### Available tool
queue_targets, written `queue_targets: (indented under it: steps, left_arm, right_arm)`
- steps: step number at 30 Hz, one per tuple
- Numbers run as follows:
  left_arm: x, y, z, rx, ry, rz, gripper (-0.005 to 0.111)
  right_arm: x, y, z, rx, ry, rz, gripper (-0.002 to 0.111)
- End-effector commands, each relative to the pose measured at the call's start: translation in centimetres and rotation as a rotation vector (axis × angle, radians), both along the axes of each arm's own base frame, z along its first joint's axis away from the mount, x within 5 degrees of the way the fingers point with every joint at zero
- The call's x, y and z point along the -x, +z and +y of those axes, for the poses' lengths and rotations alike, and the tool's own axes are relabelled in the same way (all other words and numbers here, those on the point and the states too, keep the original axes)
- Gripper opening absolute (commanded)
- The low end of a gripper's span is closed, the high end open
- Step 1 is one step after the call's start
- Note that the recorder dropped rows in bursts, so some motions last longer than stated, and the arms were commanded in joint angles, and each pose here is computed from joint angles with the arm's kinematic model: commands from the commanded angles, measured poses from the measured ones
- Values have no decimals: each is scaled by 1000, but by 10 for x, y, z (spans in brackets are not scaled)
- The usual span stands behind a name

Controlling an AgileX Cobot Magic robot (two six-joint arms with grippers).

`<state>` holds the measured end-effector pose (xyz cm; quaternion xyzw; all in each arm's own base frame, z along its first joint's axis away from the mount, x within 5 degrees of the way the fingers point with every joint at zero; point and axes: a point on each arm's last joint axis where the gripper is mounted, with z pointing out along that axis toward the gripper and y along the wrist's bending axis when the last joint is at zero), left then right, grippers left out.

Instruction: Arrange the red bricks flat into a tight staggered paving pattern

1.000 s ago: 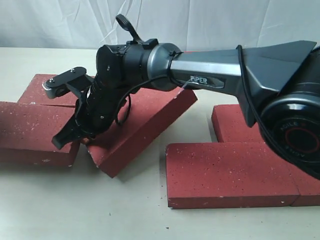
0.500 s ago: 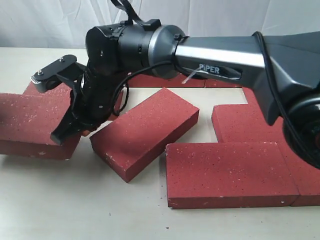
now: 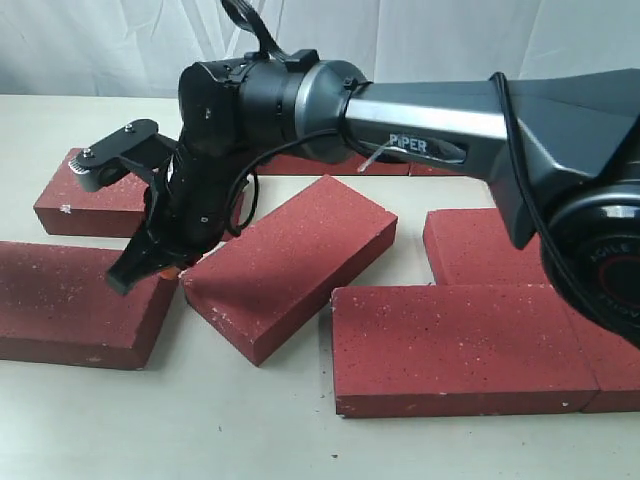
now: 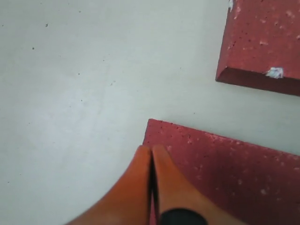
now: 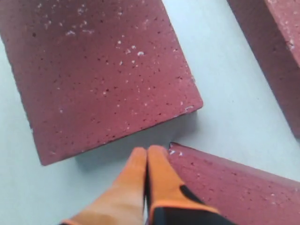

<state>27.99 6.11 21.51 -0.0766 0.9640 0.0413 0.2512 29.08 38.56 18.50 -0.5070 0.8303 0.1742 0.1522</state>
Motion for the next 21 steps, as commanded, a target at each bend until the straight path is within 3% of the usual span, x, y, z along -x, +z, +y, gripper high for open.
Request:
queue_targets:
  steps: [1,3,5,10,16,21]
  left_arm:
    - [1,16,-12,45,-30,-82,0]
    - [0,23,-26,52,-118,-117,0]
    - [-1,28,-54,71,-296,-150,0]
    - [2,32,-93,169,-499,-123,0]
    - [12,40,-126,248,-641,-38,0]
    - [21,39,-154,250,-750,-18,0]
  right_arm:
    - [-15,11,-18,98,17,-117,-1]
    - [-27,26,-41,162,-59,-114,-1]
    - [-35,50,-74,204,-75,-58,-1]
    - [-28,79,-107,154,-31,-2,-1]
    - [-9,79,-148,268,15,-39,-1]
    - [-2,58,-174,253,124,-27,-1]
